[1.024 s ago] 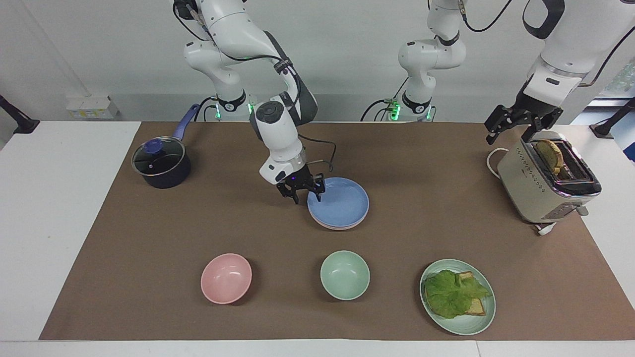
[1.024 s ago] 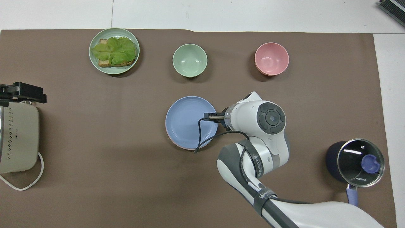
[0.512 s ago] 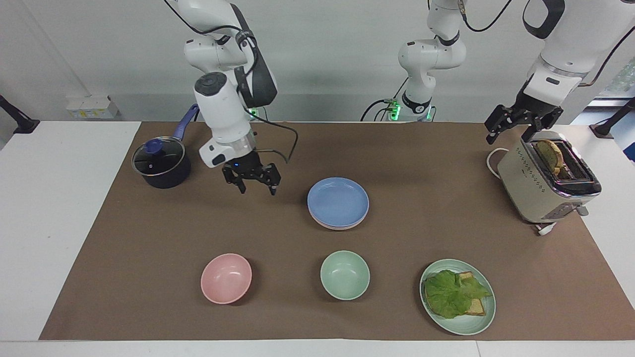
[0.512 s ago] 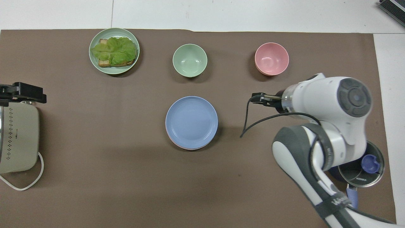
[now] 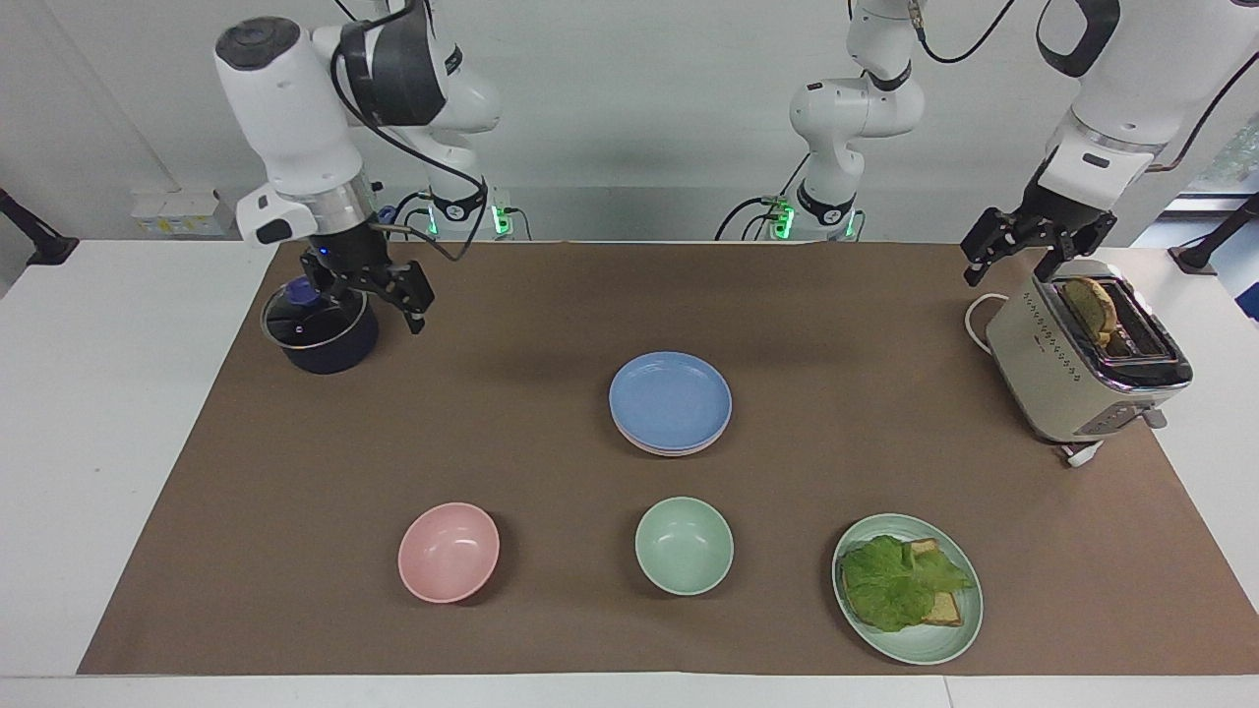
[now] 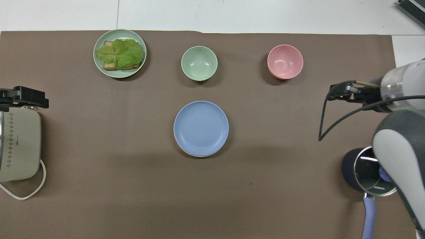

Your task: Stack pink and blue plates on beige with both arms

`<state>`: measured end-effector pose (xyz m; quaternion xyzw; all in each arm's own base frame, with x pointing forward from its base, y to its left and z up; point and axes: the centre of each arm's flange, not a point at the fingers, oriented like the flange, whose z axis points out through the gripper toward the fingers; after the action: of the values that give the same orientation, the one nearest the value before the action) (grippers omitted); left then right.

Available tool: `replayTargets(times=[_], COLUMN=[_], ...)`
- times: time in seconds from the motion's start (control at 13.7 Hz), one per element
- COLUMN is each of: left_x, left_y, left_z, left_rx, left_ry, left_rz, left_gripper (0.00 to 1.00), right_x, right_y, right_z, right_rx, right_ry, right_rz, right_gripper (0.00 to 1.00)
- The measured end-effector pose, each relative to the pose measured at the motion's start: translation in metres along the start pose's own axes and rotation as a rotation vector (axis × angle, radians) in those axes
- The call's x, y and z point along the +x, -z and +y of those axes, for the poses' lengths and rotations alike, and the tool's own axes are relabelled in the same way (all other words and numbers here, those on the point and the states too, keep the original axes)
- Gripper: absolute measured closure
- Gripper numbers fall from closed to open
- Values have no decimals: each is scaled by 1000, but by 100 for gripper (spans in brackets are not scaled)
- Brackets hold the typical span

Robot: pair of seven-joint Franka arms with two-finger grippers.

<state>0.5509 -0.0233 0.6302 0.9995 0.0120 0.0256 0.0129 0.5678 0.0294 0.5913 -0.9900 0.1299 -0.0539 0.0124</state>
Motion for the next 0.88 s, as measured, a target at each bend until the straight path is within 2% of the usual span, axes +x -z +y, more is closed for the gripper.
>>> replayTargets(times=[0.15, 0.44, 0.88], left_x=[0, 0, 0], left_y=[0, 0, 0], left_z=[0, 0, 0], left_rx=[0, 0, 0], left_ry=[0, 0, 0], left_rz=[0, 0, 0], left_gripper=[0, 0, 0], right_x=[1, 5, 7], right_y=[20, 35, 31], right_z=[11, 11, 12], right_rx=[-38, -60, -68], right_ry=[38, 43, 46], right_rz=[-13, -86, -127], right_gripper=[0, 0, 0])
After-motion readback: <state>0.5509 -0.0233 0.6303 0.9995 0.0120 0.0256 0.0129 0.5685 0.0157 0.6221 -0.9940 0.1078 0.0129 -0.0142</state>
